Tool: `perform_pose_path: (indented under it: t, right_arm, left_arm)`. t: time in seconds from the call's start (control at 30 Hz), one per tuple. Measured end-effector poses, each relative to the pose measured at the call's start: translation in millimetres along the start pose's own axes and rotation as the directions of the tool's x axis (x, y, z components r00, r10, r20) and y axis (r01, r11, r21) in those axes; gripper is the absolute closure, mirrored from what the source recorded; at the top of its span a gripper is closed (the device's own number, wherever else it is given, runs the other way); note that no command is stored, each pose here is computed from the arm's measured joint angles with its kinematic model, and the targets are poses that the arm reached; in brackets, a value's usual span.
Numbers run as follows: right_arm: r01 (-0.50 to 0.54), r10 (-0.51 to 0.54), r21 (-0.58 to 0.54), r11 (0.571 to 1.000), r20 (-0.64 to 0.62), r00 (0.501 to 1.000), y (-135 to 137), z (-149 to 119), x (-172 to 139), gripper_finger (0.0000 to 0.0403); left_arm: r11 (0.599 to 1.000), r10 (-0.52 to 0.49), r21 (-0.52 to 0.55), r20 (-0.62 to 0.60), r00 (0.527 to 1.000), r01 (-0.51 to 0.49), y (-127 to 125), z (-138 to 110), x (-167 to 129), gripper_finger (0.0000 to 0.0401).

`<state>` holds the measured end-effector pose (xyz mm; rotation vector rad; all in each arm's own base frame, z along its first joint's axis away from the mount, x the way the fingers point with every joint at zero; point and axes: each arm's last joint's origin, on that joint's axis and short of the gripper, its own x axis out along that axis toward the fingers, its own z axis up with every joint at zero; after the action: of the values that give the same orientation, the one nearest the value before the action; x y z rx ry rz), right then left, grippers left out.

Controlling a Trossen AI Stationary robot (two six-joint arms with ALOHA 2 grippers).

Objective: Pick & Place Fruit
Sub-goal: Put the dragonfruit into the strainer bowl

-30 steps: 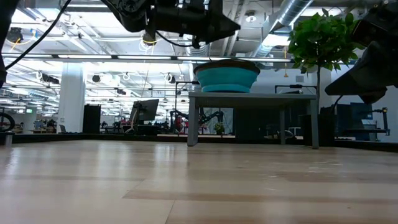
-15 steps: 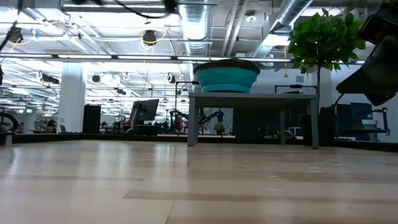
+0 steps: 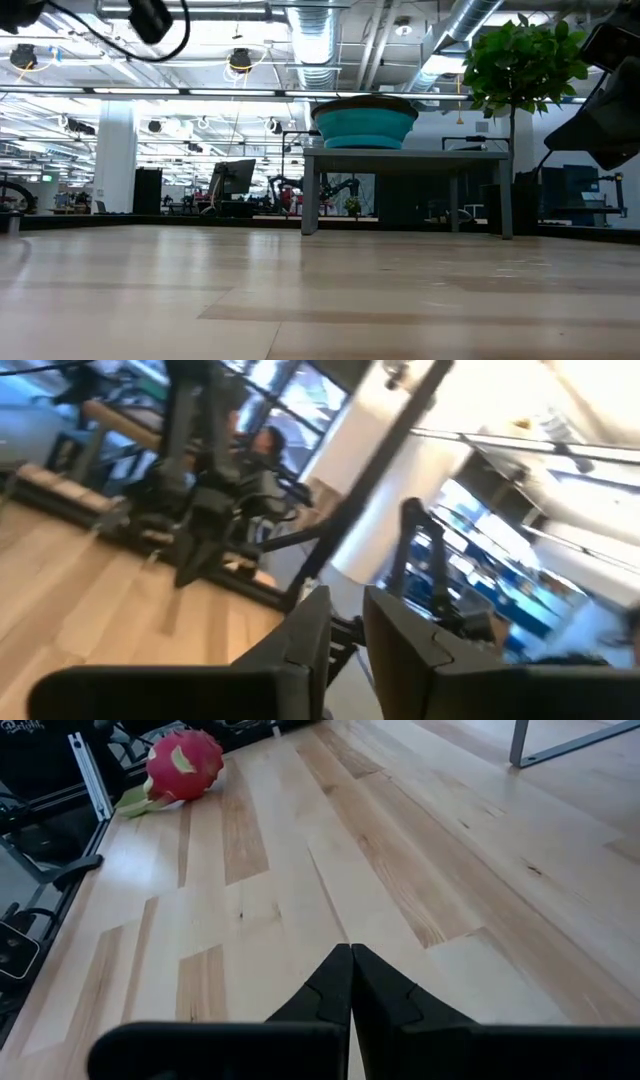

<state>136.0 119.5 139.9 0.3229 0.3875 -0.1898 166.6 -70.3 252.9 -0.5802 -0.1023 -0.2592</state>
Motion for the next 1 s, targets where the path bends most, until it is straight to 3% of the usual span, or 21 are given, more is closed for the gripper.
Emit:
perform_pose_path:
  t: [0.17, 0.43, 0.67, 0.83, 1.0]
  right_arm:
    - [0.013, -0.013, 0.006, 1.0, 0.005, 1.0, -1.5, 1.3, 1.8, 0.0403]
    - [0.029, -0.03, 0.013, 0.999, 0.009, 1.0, -3.3, 2.9, 4.1, 0.0403]
    - [0.029, -0.029, 0.009, 1.0, 0.009, 1.0, -3.3, 2.8, 4.0, 0.0403]
    - [0.029, -0.029, -0.015, 0.999, 0.009, 1.0, -3.3, 2.8, 4.0, 0.0403]
    - [0.031, -0.031, -0.02, 0.999, 0.007, 1.0, -3.5, 2.5, 4.0, 0.0403]
  left_arm:
    - [0.997, 0.067, -0.033, 0.006, 0.998, -0.067, -2.8, -7.3, 1.9, 0.0368]
    - [0.997, 0.074, -0.032, -0.033, 0.997, -0.075, -12.4, -7.7, 30.7, 0.0399]
    - [0.98, 0.047, -0.186, -0.105, 0.993, -0.066, -25.6, -18.2, 62.2, 0.04]
    - [0.919, 0.026, -0.381, -0.199, 0.98, -0.102, -37.1, -43.5, 76.4, 0.04]
    - [0.792, 0.05, -0.563, -0.321, 0.946, -0.234, -47.8, -71.0, 89.1, 0.04]
